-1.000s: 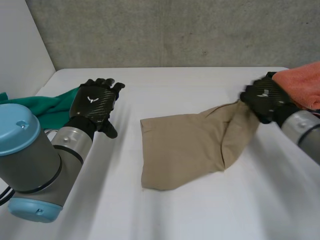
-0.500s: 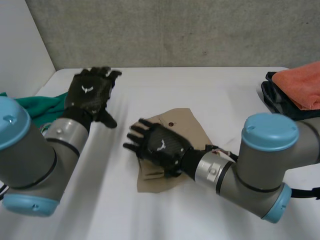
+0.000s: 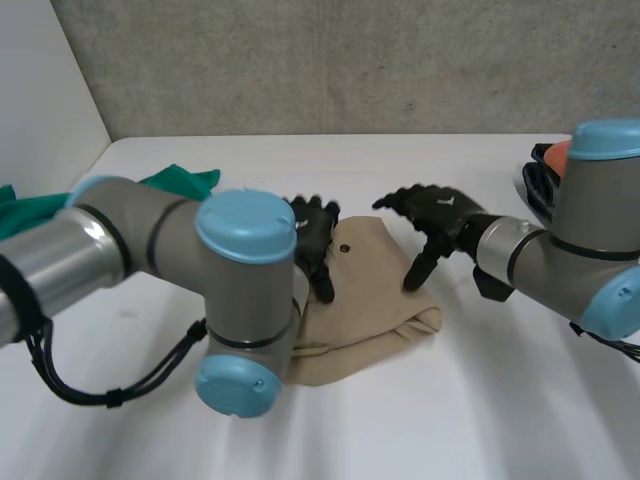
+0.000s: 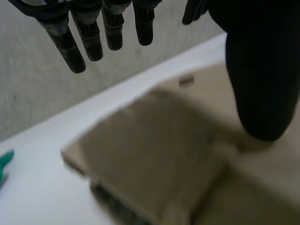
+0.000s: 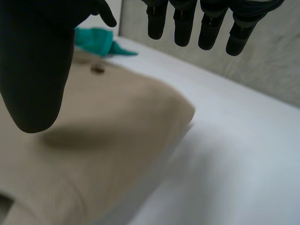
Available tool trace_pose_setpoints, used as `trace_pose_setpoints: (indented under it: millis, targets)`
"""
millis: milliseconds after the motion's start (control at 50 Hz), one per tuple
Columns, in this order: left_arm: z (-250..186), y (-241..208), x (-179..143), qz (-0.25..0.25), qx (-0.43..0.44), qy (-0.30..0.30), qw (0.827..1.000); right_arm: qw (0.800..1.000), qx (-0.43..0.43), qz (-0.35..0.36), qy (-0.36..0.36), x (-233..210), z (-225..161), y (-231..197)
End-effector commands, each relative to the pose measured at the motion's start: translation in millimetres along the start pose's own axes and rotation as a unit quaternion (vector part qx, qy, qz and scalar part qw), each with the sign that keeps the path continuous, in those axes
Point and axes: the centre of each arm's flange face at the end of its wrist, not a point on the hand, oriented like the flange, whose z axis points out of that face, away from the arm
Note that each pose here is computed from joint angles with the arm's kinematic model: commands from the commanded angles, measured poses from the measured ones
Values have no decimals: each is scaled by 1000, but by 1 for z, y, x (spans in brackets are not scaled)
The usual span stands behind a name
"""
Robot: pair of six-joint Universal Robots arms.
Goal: Fold the laundry.
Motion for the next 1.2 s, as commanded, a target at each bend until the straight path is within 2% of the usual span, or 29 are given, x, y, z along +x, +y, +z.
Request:
trace_pose_setpoints:
  millis: [20, 180, 260, 340, 420, 500, 520, 580, 600, 680, 720, 980, 1200]
  targets:
    - [-2, 42, -8, 26, -80, -33, 996, 997, -57, -38, -38, -3, 25, 46]
    - [-7, 54, -15, 32, -114, -35, 992, 989, -68, -125, -36, -1, 30, 58]
    - [-8, 38, -16, 27, -92, -36, 995, 987, -53, -152, -17, -1, 22, 43]
    - [-16, -7, -22, 14, -36, -30, 999, 985, -10, -173, 3, -5, 7, 23]
    - [-24, -47, -26, 19, 22, 18, 999, 980, 40, -195, 20, -13, -7, 15]
    - [-28, -83, -35, 36, 76, 83, 993, 976, 64, -209, 25, -33, -30, 21]
    - [-31, -92, -33, 43, 93, 120, 987, 976, 62, -208, 20, -38, -35, 25]
    - [-34, -101, -27, 49, 113, 179, 976, 980, 39, -195, -3, -57, -49, 49]
    - [-38, -104, -22, 52, 119, 221, 967, 981, 34, -191, -8, -61, -51, 56]
    - [-47, -105, -13, 52, 111, 303, 945, 981, 39, -189, -25, -80, -57, 79]
    - [-49, -105, -13, 50, 105, 320, 940, 979, 51, -194, -24, -83, -58, 83]
    - [-46, -98, -13, 47, 92, 318, 942, 970, 99, -221, 10, -84, -9, 104]
    - [-46, -101, -16, 47, 94, 306, 946, 960, 159, -229, 26, -79, 24, 81]
